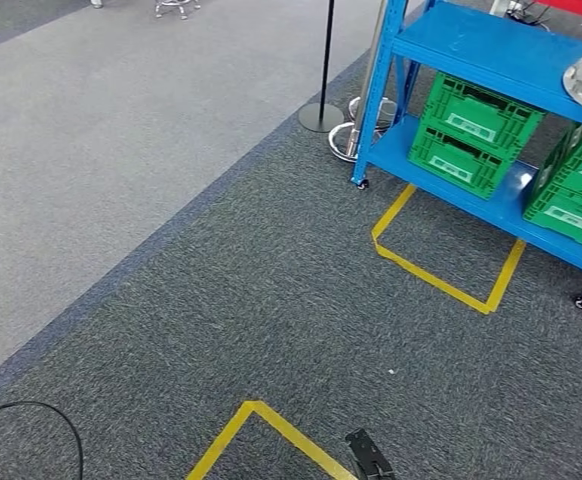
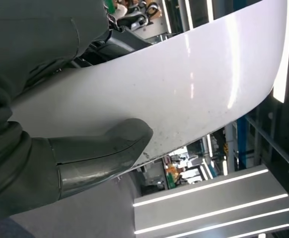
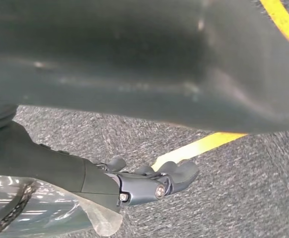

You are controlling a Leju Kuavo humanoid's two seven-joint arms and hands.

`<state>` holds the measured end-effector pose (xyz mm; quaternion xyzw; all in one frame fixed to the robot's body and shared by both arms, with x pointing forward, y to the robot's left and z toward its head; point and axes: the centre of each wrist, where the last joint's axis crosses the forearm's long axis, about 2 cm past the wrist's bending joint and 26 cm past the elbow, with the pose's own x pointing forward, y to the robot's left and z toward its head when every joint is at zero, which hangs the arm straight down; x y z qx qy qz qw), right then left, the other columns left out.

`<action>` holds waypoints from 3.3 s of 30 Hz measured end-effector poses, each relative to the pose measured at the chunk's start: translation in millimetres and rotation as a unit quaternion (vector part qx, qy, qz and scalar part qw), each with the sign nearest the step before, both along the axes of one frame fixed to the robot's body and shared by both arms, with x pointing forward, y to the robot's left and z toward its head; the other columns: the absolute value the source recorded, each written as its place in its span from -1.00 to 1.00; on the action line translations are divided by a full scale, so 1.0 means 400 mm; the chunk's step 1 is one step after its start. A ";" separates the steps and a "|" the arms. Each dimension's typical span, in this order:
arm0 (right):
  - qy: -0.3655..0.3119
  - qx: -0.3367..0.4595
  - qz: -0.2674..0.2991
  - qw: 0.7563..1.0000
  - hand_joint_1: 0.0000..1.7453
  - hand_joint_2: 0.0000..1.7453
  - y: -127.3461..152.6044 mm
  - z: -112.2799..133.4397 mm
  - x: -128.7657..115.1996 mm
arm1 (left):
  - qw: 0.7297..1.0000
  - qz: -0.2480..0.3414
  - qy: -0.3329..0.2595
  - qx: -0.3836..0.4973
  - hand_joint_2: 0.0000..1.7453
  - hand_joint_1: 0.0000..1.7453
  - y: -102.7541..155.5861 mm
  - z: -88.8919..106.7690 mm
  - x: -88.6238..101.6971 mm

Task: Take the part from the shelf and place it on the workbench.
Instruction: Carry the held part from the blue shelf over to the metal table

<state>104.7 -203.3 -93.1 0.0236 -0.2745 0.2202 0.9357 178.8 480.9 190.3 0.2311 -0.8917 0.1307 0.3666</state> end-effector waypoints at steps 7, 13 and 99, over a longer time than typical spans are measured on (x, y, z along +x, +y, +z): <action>-0.001 0.002 -0.002 1.000 -1.00 -1.00 0.001 0.000 0.000 | 1.000 0.003 0.000 0.001 1.00 1.00 -0.001 0.001 0.002; -0.005 0.003 -0.003 1.000 -1.00 -1.00 0.006 0.001 0.001 | 1.000 0.007 -0.002 0.002 1.00 1.00 0.004 0.004 0.000; -0.041 -0.068 0.039 0.996 -1.00 -1.00 -0.103 0.001 0.049 | 0.999 -0.032 -0.003 0.041 1.00 1.00 -0.164 0.013 0.049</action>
